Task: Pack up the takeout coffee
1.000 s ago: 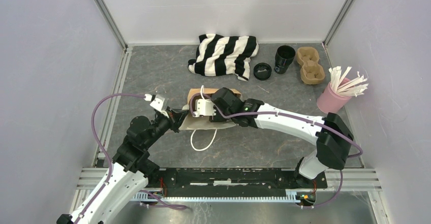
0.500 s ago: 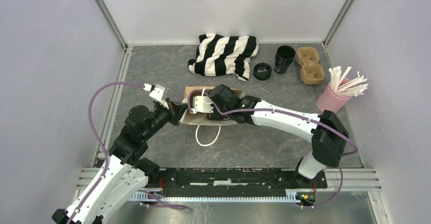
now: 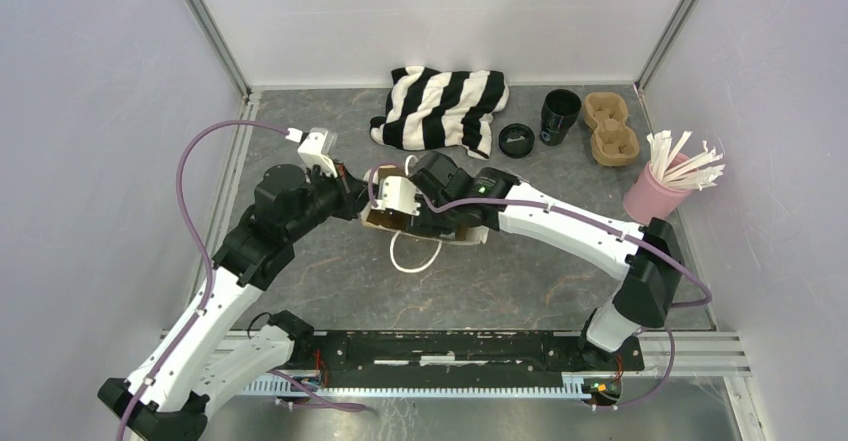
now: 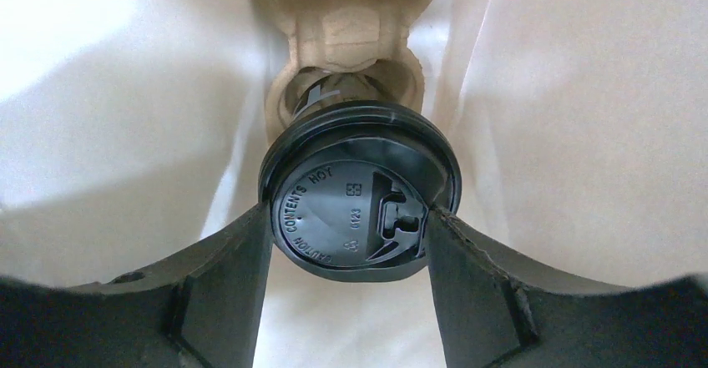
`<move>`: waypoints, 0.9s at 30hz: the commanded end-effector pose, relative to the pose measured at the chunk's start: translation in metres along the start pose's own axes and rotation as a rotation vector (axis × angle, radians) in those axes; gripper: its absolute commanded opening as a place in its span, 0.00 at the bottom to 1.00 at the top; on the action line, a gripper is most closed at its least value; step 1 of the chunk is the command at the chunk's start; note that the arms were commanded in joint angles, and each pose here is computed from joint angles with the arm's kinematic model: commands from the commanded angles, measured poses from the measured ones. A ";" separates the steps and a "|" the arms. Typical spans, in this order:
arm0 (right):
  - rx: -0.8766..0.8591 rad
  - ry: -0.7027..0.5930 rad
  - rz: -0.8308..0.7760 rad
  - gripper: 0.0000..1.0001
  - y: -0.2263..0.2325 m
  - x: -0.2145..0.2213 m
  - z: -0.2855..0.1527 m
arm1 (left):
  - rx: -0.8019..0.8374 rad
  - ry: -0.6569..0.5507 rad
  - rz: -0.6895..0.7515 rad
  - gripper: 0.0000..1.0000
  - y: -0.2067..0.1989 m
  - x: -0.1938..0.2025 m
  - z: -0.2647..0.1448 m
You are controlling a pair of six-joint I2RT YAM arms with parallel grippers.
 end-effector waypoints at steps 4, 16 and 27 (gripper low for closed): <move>-0.168 -0.035 0.092 0.68 0.012 -0.015 0.014 | -0.166 -0.015 -0.130 0.02 -0.004 -0.015 -0.003; -0.331 0.044 0.163 0.68 0.041 -0.011 0.064 | -0.328 -0.022 -0.033 0.02 0.009 -0.023 0.005; -0.331 0.144 0.196 0.71 0.054 0.010 0.092 | -0.331 -0.007 0.079 0.02 0.014 -0.025 0.006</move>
Point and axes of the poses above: each gripper's point midway between its finger pads, its own z axis out along the fingers, its own y axis along the line the jaws close on, x = y × z, the point moved 9 cm from there along -z, back along the fingers, and after that the axes turned 15 degrees about -z, right-handed, at the moved point
